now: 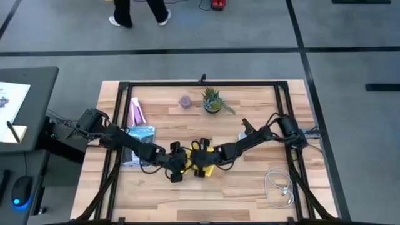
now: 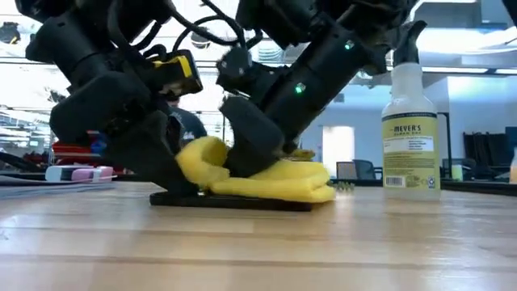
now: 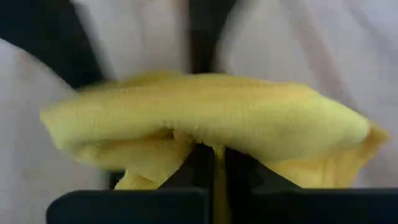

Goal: Apply microfiber cloth
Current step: Wipe the cellphone with the microfiber cloth

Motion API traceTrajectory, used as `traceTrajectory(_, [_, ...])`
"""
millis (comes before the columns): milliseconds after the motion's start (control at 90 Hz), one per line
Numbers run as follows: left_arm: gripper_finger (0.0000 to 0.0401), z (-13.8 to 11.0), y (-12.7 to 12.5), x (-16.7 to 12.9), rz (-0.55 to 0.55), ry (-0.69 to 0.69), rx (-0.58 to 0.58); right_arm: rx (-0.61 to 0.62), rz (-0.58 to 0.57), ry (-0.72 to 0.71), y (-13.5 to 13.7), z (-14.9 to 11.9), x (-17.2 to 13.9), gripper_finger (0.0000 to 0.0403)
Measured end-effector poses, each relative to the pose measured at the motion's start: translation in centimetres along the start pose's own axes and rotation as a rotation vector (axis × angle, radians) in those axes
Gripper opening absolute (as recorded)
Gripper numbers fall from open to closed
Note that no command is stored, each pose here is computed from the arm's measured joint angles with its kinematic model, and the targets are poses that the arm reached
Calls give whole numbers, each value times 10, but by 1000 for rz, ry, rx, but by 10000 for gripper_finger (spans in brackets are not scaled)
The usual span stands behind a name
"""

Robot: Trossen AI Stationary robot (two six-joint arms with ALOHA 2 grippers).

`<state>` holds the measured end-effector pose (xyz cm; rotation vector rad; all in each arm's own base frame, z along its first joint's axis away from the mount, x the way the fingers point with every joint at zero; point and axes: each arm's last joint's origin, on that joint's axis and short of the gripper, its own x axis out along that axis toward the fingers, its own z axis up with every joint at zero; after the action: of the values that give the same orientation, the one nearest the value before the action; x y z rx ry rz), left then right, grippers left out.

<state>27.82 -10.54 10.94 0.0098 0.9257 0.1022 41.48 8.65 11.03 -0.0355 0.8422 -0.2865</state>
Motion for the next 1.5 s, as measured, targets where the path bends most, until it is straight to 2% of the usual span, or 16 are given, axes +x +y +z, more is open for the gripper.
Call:
traceTrajectory(178, [188, -3, 1, 0, 28, 9, -37, -40, -60, 74, 15, -15, -12, 0])
traceTrajectory(444, [188, -15, 6, 3, 23, -37, -105, -99, 45, -6, 57, -24, -31, 0])
traceTrajectory(656, [188, -15, 7, 3, 45, -49, -111, -160, 143, -129, 79, -12, -44, 3])
traceTrajectory(856, [188, -14, 6, 3, 43, -63, -80, -241, 143, -167, 87, 2, -57, 4])
traceTrajectory(1000, [188, 0, 2, 1, 33, -90, -64, -264, 68, -150, 80, 12, -74, 4])
traceTrajectory(1156, [188, 20, -2, -4, 67, -119, 6, -293, -16, -121, 68, 16, -92, 4])
traceTrajectory(1311, [188, 44, -2, -25, 144, -108, 72, -286, -52, -116, 60, 21, -105, 4])
traceTrajectory(1500, [188, 64, -6, -60, 145, -121, 17, -268, -54, -101, 60, 19, -108, 4])
